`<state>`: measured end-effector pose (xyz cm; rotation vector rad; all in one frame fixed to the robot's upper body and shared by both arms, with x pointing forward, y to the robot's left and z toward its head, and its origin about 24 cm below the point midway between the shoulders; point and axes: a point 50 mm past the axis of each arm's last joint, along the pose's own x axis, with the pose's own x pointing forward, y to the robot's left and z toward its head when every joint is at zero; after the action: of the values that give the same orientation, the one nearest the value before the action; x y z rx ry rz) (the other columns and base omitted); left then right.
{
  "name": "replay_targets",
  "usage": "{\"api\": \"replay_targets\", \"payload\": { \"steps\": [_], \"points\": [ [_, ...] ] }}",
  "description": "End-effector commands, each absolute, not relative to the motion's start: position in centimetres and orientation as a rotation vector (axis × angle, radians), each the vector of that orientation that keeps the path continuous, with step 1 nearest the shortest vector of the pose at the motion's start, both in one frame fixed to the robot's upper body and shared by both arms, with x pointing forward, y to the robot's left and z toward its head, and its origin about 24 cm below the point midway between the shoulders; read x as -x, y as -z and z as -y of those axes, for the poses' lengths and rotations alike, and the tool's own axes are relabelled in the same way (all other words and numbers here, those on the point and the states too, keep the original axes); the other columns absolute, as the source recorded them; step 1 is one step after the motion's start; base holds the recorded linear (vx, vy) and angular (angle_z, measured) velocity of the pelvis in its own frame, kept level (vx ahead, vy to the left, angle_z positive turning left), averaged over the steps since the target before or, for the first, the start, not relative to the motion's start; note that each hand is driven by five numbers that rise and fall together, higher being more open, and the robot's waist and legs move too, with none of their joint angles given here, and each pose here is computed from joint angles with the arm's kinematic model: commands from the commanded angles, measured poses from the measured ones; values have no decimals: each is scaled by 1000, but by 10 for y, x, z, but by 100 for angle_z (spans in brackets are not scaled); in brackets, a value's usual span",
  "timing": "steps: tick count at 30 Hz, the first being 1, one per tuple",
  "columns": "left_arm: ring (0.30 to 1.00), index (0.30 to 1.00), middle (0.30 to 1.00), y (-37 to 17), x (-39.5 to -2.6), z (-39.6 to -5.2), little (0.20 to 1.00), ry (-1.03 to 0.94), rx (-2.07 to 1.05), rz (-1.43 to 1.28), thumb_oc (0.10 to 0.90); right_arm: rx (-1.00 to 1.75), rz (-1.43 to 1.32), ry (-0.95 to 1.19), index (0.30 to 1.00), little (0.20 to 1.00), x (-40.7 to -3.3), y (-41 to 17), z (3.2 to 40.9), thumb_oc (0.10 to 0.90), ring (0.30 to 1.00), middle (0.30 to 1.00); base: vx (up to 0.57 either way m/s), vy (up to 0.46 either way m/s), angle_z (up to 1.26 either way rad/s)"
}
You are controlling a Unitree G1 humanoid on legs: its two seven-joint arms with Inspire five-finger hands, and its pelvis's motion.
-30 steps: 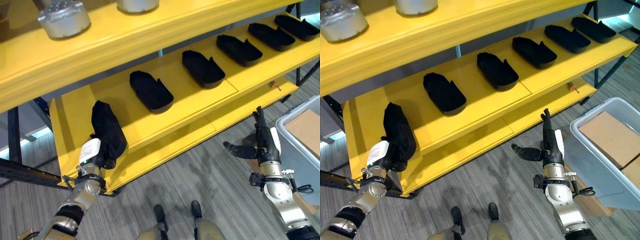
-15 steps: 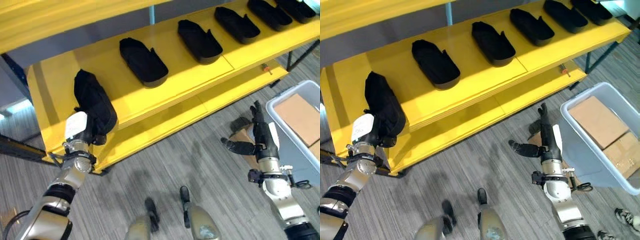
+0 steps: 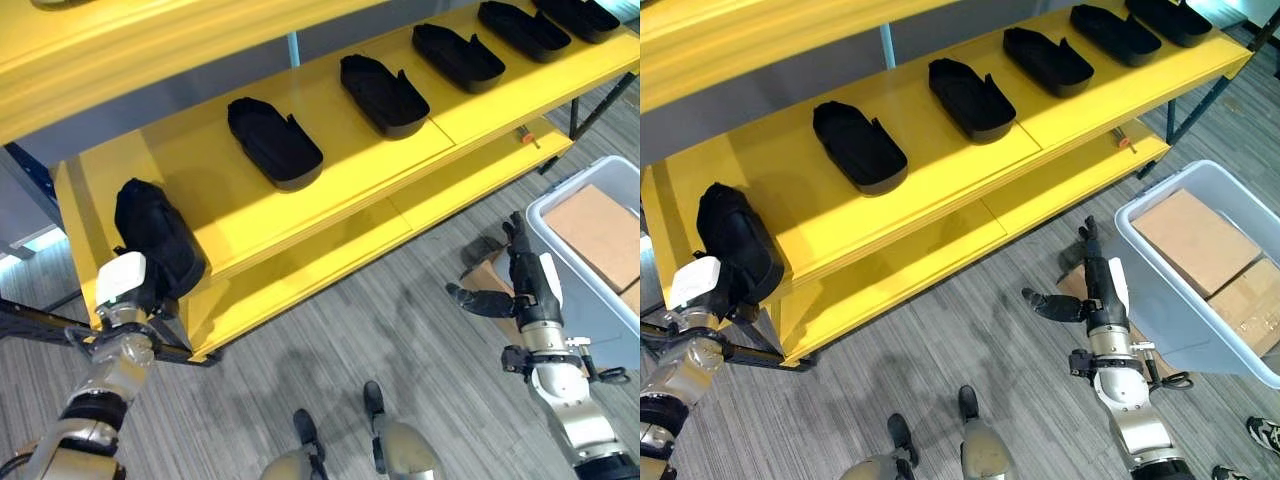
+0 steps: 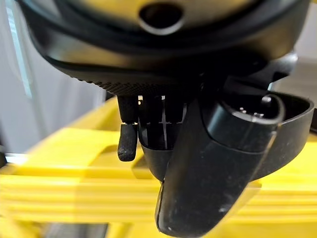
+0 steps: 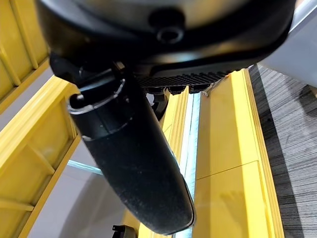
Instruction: Move parts from the plastic box to the shelf.
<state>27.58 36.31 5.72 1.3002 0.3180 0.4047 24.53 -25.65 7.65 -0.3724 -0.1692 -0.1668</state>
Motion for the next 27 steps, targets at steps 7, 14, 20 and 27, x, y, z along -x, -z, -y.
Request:
{"api": "replay_targets", "payload": {
  "steps": [7, 14, 20, 27],
  "points": [
    [300, 300, 300, -131, -250, -434, 300, -692, -1477, -346, 400, 401, 367, 172, 1000, 1000, -241, -121, 262, 900, 1000, 1000, 51, 21, 2],
    [300, 300, 300, -152, -259, -435, 300, -703, -1460, -296, 400, 419, 360, 163, 1000, 1000, -242, -123, 265, 900, 1000, 1000, 18, 38, 0],
    [300, 300, 300, -159, -271, -420, 300, -618, -1480, -215, 400, 389, 361, 157, 1000, 1000, -242, -122, 257, 900, 1000, 1000, -4, 2, -2],
    [300, 300, 300, -144, -284, -401, 300, -518, -1466, -169, 400, 380, 330, 111, 1000, 1000, -242, -109, 249, 900, 1000, 1000, 209, -100, -15]
  ]
}}
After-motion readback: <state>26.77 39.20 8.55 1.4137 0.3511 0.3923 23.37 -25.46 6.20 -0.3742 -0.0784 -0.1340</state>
